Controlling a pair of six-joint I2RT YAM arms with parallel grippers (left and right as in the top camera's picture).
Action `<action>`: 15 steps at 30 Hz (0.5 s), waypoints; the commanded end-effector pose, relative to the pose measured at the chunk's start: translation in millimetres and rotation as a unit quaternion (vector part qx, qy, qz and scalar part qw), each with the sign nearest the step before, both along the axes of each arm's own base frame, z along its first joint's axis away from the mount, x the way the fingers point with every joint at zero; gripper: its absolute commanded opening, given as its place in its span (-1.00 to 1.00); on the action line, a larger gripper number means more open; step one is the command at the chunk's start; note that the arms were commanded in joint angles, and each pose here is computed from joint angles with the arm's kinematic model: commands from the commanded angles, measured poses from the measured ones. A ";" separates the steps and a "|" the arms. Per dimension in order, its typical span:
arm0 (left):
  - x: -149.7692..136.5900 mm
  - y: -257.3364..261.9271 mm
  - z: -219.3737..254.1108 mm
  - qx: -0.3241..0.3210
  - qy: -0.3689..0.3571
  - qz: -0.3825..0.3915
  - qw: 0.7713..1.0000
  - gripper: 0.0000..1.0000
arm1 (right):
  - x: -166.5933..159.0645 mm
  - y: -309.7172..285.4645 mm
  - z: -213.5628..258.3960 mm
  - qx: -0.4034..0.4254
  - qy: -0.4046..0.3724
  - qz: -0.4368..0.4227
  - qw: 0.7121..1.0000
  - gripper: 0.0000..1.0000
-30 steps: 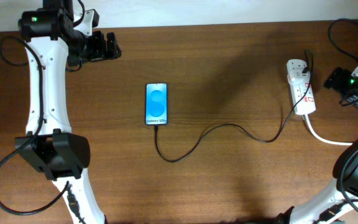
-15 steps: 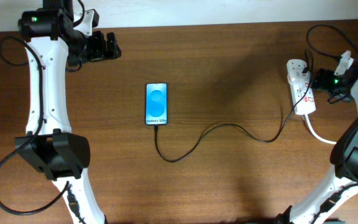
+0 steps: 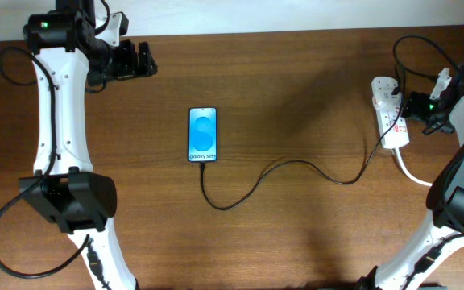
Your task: Plug charger to phone and switch on socket
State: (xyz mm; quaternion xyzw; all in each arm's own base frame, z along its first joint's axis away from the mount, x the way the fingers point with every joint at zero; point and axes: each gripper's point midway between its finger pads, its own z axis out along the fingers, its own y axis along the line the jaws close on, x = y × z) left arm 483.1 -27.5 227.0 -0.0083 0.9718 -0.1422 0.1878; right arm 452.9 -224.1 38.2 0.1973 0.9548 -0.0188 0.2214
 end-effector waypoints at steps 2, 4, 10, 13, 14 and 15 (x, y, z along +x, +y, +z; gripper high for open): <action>-0.7 2.2 10.1 0.003 -0.012 0.003 1.000 0.99 | 4.7 -1.6 -3.6 -0.006 0.000 0.001 1.000 0.70; -0.7 2.2 10.1 0.003 -0.012 0.003 1.000 0.99 | 6.0 -1.8 -2.9 -0.006 -0.003 0.001 1.000 0.70; -0.7 2.2 10.1 0.003 -0.012 0.003 1.000 0.99 | 13.9 -1.4 -5.4 0.001 -0.019 -0.002 1.000 0.70; -0.7 2.2 10.1 0.003 -0.012 0.003 1.000 0.99 | 13.1 -0.7 -14.7 0.005 -0.012 -0.002 1.000 0.69; -0.7 2.2 10.1 0.003 -0.012 0.003 1.000 0.99 | 13.0 0.8 -18.3 0.010 -0.011 -0.001 1.000 0.70; -0.6 2.2 10.2 0.003 -0.012 0.003 1.000 0.99 | 13.9 3.9 -20.6 0.019 -0.012 0.003 1.000 0.69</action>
